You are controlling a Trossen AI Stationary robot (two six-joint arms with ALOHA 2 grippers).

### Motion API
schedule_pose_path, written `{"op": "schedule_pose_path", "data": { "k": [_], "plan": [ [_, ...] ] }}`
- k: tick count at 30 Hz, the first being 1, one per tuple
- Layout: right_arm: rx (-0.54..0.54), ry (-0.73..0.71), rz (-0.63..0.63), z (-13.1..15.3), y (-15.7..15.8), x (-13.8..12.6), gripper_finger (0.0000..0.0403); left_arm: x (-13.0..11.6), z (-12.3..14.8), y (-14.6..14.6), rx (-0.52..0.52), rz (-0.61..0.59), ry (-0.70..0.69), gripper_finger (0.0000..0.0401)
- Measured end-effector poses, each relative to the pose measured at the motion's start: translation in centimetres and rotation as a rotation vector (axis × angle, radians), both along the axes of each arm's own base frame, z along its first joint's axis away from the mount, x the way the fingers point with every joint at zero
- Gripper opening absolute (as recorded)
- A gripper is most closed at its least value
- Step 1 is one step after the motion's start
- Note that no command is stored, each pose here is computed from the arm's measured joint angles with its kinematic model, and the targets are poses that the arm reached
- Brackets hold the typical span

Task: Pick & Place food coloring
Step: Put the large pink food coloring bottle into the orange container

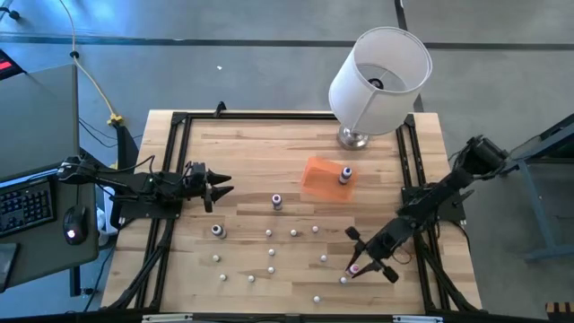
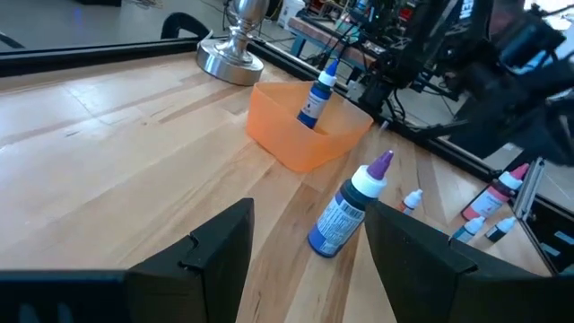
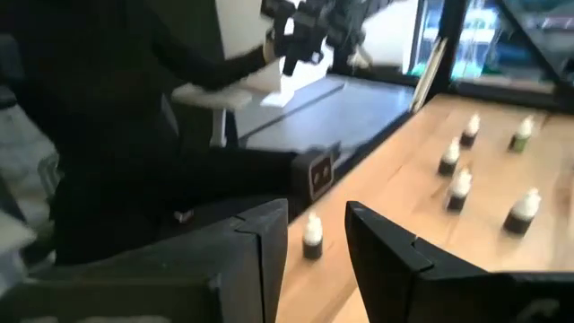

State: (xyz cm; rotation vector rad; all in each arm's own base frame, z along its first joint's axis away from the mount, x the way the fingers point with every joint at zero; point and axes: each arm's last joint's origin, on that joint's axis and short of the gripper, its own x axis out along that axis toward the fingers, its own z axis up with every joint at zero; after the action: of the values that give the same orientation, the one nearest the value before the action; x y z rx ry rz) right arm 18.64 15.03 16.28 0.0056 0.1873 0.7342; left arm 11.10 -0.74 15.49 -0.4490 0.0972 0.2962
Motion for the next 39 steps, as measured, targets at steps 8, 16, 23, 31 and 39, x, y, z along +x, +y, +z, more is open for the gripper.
{"op": "schedule_pose_path", "data": {
  "k": [8,16,23,31,39],
  "plan": [
    [-0.054,0.029,0.032,-1.5,-0.1,-0.3,0.0108,0.0,0.0,0.0,0.001,0.0,0.0,0.0214],
    [-0.073,0.067,0.006,-2.2,-0.4,-0.5,0.0107,0.0,0.0,0.0,0.001,0.0,0.0,0.0214],
    [-0.087,0.099,-0.03,-2.6,-0.4,-0.4,0.0082,0.0,0.0,0.0,0.001,0.0,0.0,0.0214],
    [-0.133,0.068,-0.081,-2.6,-0.6,-0.3,0.0035,0.0,0.0,0.0,0.001,0.0,0.0,0.0214],
    [-0.257,-0.225,-0.446,-0.7,-1.4,0.5,0.0037,0.0,0.0,0.0,0.001,0.0,0.0,0.0214]
  ]
}}
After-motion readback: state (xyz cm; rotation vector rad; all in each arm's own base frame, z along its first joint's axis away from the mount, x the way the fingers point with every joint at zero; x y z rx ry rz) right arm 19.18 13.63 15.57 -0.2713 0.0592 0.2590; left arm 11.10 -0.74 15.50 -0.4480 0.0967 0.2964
